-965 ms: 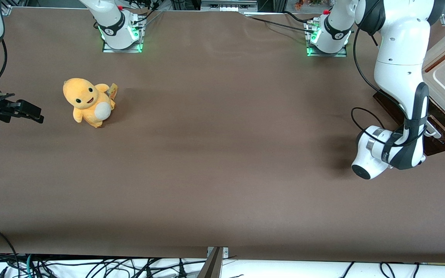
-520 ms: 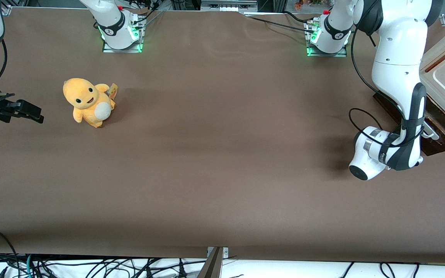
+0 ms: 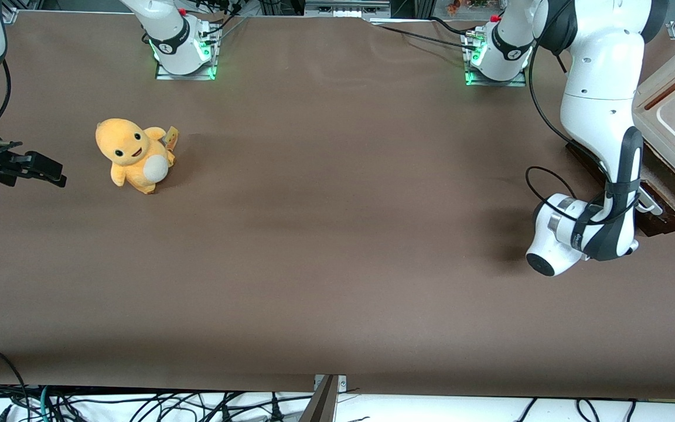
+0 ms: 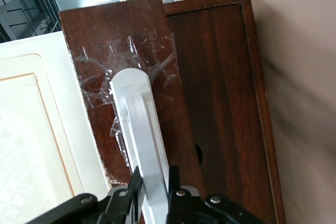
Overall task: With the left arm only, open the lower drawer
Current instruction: 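Pull the handle outward with the left gripper to slide the drawer out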
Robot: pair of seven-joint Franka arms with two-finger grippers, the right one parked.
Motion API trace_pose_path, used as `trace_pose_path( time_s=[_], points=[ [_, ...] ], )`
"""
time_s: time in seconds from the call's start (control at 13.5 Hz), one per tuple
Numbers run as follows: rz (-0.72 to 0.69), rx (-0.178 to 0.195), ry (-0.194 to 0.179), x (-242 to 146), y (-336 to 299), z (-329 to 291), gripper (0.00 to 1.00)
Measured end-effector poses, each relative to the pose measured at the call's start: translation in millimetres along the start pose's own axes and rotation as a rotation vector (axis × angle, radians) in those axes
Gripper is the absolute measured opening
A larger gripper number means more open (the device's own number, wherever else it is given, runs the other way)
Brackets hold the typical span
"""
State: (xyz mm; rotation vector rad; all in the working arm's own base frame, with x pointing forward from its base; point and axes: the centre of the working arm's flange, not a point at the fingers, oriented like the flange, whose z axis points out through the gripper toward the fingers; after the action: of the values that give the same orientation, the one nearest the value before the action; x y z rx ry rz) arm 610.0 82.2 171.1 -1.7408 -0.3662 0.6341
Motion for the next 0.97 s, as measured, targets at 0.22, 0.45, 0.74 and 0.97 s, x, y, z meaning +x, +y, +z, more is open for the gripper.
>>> trace_pose_path(
  time_s=[0.22,0.45,0.74,0.97],
  points=[
    [-0.002,-0.007,-0.002,0,-1,-3,0.22],
    [-0.001,-0.013,0.003,0,0,-12,0.22],
    [-0.001,-0.019,0.011,-1,1,-19,0.22],
    [-0.001,-0.019,0.010,-1,1,-19,0.22]
  ],
)
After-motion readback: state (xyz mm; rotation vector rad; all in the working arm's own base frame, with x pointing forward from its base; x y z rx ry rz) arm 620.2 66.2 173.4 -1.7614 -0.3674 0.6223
